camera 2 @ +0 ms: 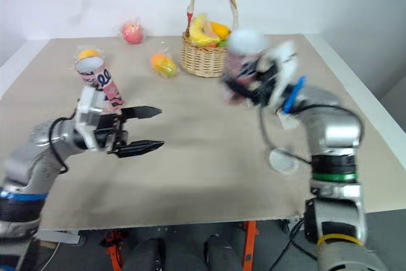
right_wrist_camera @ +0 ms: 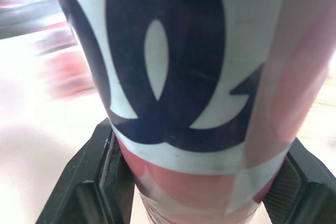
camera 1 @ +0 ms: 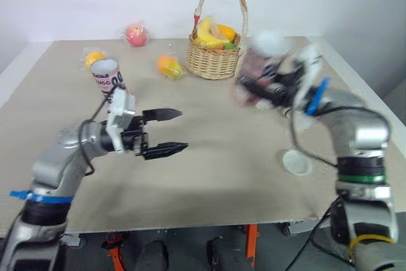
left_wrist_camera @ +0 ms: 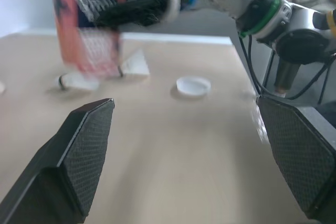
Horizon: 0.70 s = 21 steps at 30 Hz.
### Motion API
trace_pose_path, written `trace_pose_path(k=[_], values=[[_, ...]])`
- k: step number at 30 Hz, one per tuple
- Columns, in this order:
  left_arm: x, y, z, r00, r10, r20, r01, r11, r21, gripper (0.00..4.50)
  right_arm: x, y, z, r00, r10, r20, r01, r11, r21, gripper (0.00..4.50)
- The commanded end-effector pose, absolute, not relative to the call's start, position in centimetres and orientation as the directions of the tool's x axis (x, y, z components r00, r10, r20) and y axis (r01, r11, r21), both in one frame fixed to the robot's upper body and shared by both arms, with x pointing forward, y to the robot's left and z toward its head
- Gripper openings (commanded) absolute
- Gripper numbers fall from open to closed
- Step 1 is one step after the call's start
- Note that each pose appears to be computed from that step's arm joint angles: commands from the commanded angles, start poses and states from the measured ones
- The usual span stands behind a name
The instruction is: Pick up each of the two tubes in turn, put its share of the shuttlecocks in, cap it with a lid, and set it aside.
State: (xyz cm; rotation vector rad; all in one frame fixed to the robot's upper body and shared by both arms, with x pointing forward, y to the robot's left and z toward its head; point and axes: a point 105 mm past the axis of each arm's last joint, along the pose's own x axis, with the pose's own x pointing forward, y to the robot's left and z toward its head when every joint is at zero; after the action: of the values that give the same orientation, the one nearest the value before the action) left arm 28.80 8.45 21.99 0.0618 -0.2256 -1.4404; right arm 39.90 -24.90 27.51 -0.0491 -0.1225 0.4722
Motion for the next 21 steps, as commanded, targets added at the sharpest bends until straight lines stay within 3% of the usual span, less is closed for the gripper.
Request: trace_pose_path(k=[1,3,4,17,21], values=[[29.6,6.8,22.4,0.086,-0.988,0.131,0.970,0.113,0.214,4.50,39.9,-34.0,28.3,0.987,0.063,0.146,-0.061,0.998,-0.016,3.04],[29.9,5.7,22.4,0.063,-0.987,0.151,0.974,0.094,0.206,4.50,39.4,-38.1,26.9,0.987,-0.122,0.105,0.122,0.992,-0.002,3.04],[30.1,5.3,22.4,0.059,-0.985,0.161,0.975,0.091,0.202,4.50,39.2,-38.9,26.0,0.986,-0.151,0.077,0.149,0.988,0.027,3.04],[30.8,2.5,22.2,0.044,-0.976,0.212,0.979,0.085,0.187,4.50,38.4,-41.2,17.0,0.959,-0.259,-0.112,0.272,0.954,0.123,3.04],[30.7,2.9,22.1,0.058,-0.975,0.213,0.979,0.097,0.180,4.50,38.2,-40.8,15.9,0.965,-0.229,-0.127,0.246,0.960,0.135,4.44]])
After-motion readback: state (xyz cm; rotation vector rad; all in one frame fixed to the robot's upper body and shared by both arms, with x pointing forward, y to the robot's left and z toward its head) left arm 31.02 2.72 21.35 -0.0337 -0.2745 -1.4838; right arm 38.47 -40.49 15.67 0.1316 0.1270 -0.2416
